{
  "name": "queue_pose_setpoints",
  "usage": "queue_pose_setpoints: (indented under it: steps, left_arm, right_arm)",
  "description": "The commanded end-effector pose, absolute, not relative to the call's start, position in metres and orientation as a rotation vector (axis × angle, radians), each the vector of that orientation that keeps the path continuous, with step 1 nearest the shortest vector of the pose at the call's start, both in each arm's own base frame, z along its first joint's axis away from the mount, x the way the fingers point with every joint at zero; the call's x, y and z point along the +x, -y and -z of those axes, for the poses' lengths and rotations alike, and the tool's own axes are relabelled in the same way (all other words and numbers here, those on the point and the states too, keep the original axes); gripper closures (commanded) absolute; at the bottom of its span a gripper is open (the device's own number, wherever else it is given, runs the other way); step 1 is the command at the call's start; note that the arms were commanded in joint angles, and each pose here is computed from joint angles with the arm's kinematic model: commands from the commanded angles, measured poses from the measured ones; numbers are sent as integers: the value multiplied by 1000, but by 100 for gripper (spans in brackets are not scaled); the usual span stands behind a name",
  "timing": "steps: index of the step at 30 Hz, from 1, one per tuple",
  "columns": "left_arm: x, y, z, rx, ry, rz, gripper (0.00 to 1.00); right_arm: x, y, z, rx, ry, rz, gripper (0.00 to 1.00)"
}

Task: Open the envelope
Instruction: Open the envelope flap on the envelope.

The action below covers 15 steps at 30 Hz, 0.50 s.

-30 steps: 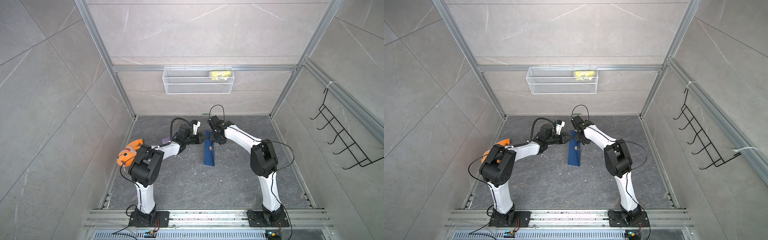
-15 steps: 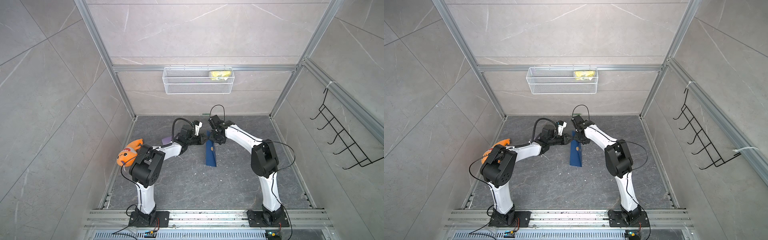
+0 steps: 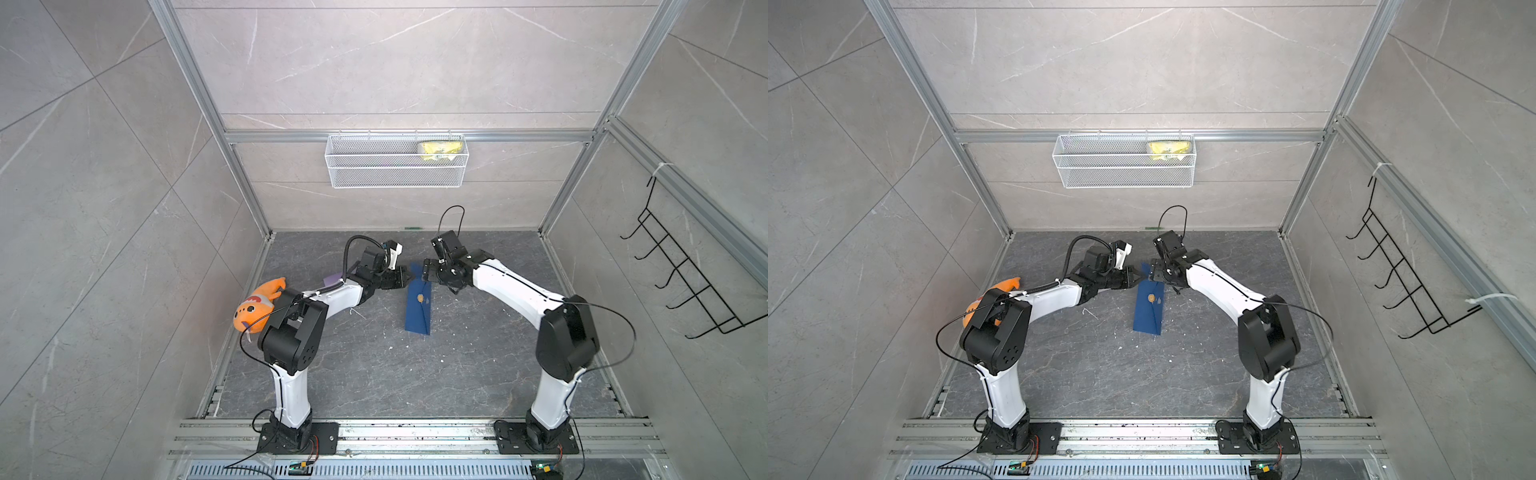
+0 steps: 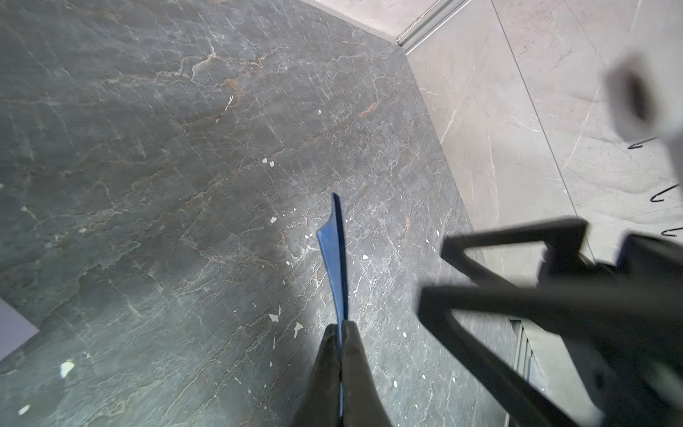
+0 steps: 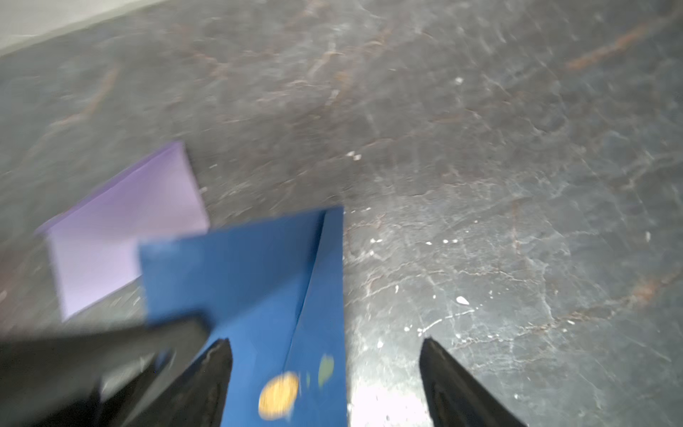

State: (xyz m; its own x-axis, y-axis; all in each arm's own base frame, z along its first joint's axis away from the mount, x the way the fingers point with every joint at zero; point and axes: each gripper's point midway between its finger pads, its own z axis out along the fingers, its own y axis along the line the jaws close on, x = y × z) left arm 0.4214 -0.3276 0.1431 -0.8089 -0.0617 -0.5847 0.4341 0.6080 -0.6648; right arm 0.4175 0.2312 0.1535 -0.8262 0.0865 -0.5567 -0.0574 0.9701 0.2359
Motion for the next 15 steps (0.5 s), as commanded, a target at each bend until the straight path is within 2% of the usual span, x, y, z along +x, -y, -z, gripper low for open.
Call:
queue_pose_setpoints:
  steps: [1,7,15]
  left_arm:
    - [428,321,-151,228,-2327,1143,100]
    - [430,314,-155,119,-2411,1112,100]
    - [430,304,-142,24,-2471,1035,100]
  right_arm:
    - [396,-261,-146,-316,-2448,-400,24]
    - [364,-267,-124,-472,-2422,-349,38]
    - [361,-284,-111,-539,-2417,-306,39]
